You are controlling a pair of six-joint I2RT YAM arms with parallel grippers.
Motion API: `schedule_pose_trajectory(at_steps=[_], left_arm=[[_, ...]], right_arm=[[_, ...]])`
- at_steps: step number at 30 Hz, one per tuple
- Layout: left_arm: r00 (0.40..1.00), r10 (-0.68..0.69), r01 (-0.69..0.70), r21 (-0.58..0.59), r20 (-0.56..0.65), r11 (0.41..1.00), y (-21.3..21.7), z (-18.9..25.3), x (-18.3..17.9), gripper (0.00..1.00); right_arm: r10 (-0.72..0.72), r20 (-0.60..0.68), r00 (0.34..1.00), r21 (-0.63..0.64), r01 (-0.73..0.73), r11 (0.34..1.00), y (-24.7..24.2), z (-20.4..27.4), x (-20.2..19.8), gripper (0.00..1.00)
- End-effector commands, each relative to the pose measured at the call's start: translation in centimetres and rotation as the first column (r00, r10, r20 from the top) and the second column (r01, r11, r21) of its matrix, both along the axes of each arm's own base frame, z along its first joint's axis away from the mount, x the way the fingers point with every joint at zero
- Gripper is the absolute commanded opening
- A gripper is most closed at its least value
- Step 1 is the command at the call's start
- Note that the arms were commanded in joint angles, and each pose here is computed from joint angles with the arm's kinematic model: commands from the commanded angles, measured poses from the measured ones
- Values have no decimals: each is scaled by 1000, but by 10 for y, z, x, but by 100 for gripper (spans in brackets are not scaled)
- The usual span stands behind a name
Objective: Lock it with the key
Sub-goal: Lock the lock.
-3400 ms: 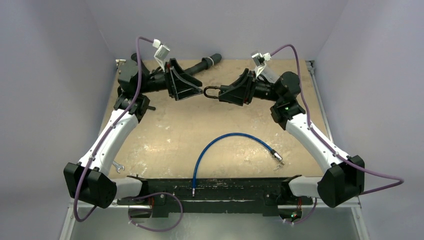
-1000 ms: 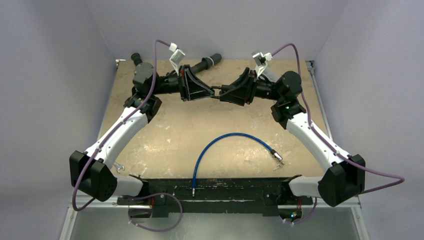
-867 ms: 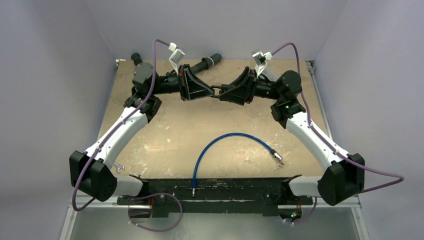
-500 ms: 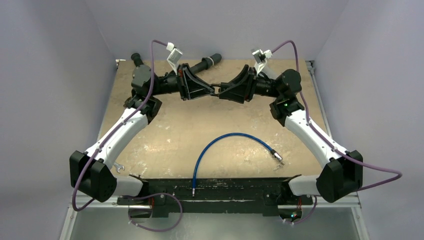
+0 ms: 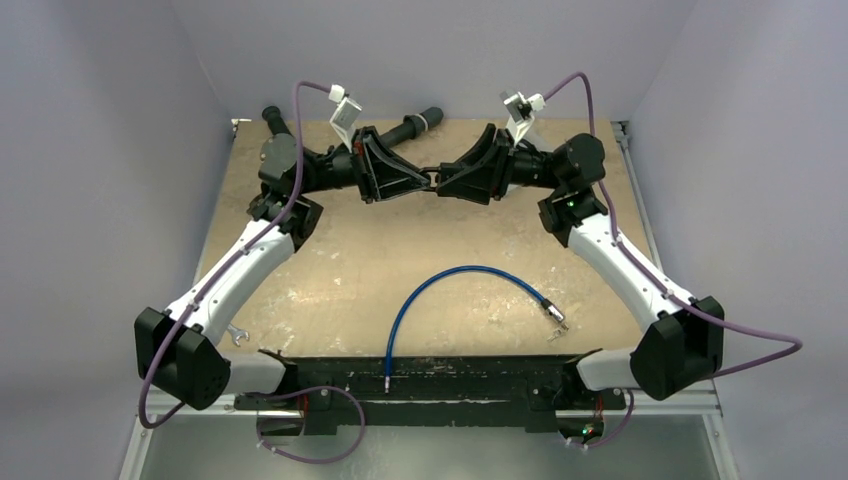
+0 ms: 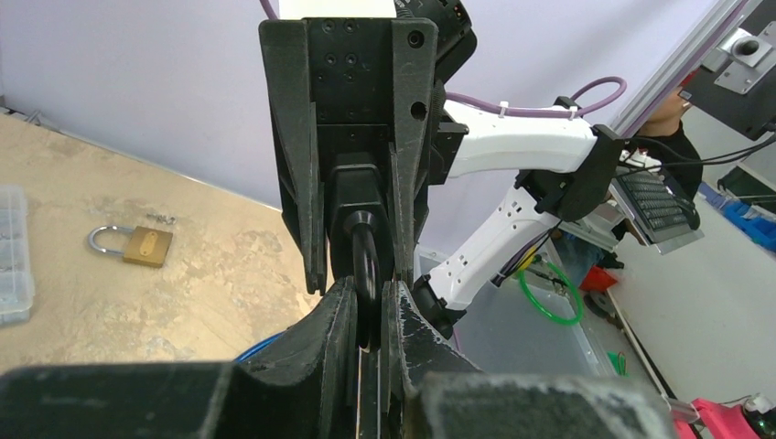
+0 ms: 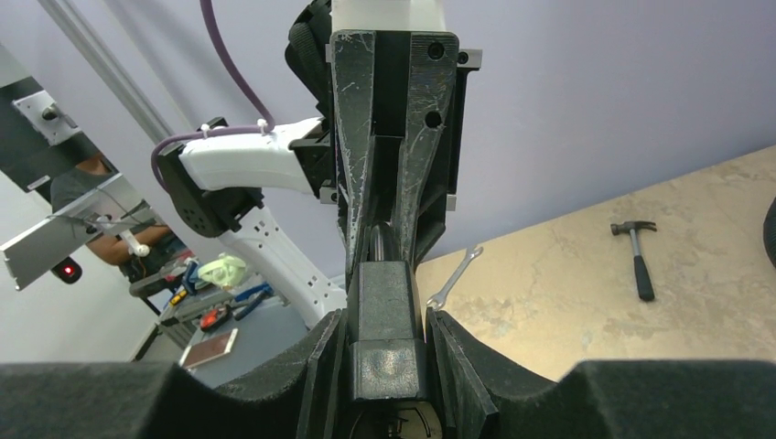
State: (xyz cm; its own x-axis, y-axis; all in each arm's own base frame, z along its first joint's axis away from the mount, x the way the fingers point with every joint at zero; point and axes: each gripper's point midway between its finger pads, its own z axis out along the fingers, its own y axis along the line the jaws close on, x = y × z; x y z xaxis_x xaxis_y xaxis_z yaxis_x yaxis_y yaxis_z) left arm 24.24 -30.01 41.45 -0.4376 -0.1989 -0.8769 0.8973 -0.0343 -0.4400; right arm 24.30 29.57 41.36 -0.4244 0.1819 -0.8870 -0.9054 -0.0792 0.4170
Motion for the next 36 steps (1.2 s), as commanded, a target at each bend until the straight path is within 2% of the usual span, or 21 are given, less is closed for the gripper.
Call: schedule_pose_trajectory(at_steps=[1, 7, 14, 15, 16, 19, 24, 26, 31, 36], left_arm=[[987, -149, 153, 71, -67, 986, -46, -35, -37, 0], [999, 50, -50, 45, 7, 998, 6, -14, 15, 0], [989, 141, -141, -3, 38, 990, 22, 6, 28, 0], [988, 146, -146, -5, 41, 989, 23, 7, 29, 0], [988, 147, -147, -6, 45, 989, 24, 8, 29, 0], [988, 147, -148, 4, 55, 989, 25, 9, 29, 0], [991, 112, -114, 25, 67, 993, 25, 5, 23, 0], [993, 99, -102, 47, 71, 994, 25, 2, 21, 0], [993, 78, -86, 80, 89, 993, 25, -2, 17, 0], [995, 57, -64, 85, 82, 994, 25, -3, 13, 0]], right_arm=[[98, 2, 995, 39, -98, 994, 44, 8, -40, 0], [18, -17, 1000, -7, -18, 1000, 21, -12, -22, 0], [-11, -37, 999, -37, 10, 999, 11, -28, -13, 0], [-9, -40, 999, -40, 7, 999, 11, -29, -12, 3], [-7, -41, 999, -41, 5, 999, 10, -30, -12, 16], [-7, -36, 999, -42, 5, 999, 8, -28, -10, 42], [-31, -22, 999, -54, 30, 998, -1, -26, -4, 73], [-48, -17, 999, -69, 47, 996, -7, -26, 1, 77], [-70, -5, 998, -102, 69, 992, -24, -27, 6, 78], [-71, -24, 997, -130, 67, 989, -35, -34, 6, 72]])
